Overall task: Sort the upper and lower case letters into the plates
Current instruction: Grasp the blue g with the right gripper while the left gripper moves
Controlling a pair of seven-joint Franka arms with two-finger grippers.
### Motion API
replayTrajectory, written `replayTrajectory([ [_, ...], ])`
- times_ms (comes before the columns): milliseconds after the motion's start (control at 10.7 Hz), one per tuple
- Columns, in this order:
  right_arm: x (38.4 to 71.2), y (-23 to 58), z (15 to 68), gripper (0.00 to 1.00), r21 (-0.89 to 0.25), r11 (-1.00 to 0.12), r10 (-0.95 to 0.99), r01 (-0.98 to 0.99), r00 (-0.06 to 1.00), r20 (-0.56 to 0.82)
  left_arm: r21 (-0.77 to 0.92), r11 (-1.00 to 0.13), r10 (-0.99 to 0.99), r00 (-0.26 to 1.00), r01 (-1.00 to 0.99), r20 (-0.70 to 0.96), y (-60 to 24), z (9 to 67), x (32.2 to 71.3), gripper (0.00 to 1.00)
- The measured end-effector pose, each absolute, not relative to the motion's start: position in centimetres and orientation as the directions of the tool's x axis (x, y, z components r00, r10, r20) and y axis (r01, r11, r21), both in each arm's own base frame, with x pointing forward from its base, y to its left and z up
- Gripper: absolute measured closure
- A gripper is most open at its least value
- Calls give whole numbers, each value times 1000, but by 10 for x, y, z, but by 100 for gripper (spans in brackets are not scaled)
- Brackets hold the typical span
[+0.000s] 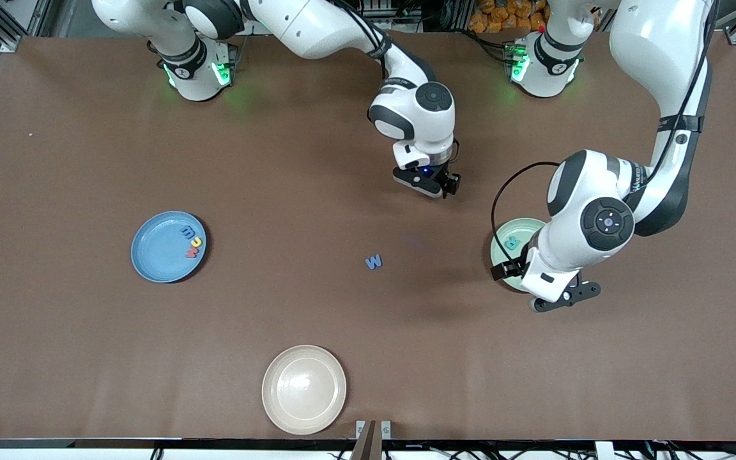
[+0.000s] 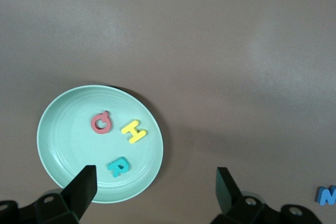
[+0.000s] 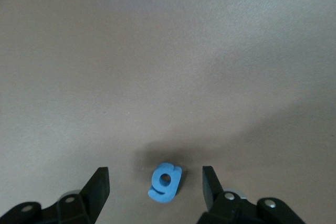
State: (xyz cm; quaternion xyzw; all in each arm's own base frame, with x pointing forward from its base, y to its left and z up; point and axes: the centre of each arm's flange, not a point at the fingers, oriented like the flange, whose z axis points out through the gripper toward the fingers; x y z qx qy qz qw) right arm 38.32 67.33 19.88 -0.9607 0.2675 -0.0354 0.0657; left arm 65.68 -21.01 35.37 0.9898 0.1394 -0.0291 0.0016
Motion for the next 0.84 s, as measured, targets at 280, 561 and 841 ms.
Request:
replayTrajectory([
  [280, 386, 671, 186, 28, -137, -847, -522, -513, 852, 38, -4, -959, 282, 958, 282, -56, -206, 355, 659, 0],
  [561, 386, 670, 181, 32, -130, -848, -522, -514, 852, 39, -8, -958, 287, 956, 287, -63, -202, 349, 660, 0],
  [841, 385, 671, 180, 34, -129, -849, -521, -512, 853, 39, 2, -964, 266, 962, 267, -67, -220, 328, 659, 0],
])
